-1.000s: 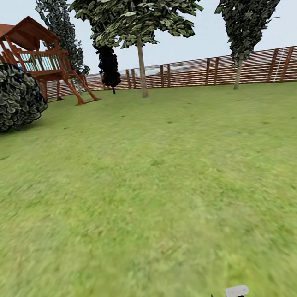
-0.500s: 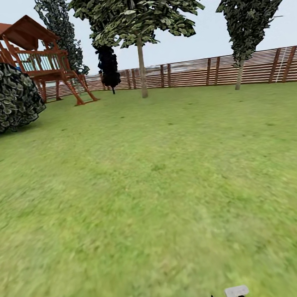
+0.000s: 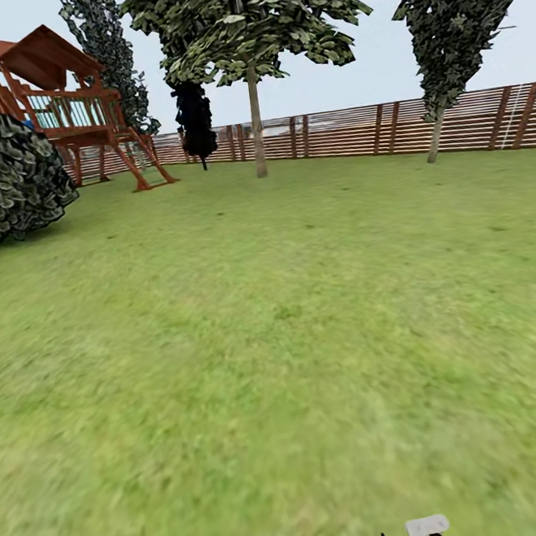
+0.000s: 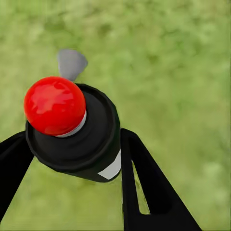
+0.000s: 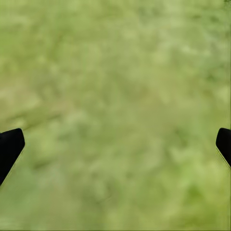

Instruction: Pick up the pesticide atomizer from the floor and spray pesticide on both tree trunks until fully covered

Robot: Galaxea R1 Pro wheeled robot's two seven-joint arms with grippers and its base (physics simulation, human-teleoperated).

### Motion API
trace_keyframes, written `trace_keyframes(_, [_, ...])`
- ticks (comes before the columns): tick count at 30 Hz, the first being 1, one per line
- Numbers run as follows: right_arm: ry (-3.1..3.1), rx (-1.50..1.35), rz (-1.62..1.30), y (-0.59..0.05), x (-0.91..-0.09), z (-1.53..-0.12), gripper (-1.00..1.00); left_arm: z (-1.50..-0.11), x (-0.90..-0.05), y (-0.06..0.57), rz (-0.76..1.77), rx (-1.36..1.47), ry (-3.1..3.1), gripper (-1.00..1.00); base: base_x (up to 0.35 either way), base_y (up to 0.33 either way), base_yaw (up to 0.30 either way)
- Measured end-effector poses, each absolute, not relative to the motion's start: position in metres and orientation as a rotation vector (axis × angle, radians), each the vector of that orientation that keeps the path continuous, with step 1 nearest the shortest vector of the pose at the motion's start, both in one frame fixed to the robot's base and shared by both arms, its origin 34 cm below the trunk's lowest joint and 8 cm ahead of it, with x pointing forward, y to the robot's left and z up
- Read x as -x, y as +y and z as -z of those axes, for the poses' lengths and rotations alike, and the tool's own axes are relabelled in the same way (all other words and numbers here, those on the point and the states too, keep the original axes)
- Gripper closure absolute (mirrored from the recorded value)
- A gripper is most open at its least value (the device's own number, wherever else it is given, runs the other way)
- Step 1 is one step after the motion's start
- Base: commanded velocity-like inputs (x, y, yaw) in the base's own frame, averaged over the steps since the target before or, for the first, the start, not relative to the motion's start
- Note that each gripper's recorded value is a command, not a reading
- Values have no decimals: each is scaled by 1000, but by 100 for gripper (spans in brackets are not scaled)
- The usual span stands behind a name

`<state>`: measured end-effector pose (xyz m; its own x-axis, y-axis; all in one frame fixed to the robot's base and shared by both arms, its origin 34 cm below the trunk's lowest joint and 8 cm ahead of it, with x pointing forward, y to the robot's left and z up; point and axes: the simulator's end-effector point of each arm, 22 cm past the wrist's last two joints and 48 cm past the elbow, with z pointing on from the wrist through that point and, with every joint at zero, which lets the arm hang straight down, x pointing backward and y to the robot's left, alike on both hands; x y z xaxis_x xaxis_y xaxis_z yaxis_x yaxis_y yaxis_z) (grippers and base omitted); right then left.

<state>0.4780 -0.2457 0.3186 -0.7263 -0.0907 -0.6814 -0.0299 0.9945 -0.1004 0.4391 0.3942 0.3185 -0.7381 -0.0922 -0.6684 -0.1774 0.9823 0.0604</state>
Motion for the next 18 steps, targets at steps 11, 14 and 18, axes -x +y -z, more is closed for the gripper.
trace_keyframes(11, [2383,83,106,-246,-478,-319,-100,-318,-439,394,-155,187,2405,100,340,0,0])
trace_keyframes(14, [2383,83,106,-246,-478,-319,-100,-318,-439,394,-155,187,2405,100,340,0,0])
trace_keyframes(18, [2383,84,106,-246,-478,-319,-100,-318,-439,394,-155,187,2404,100,340,0,0])
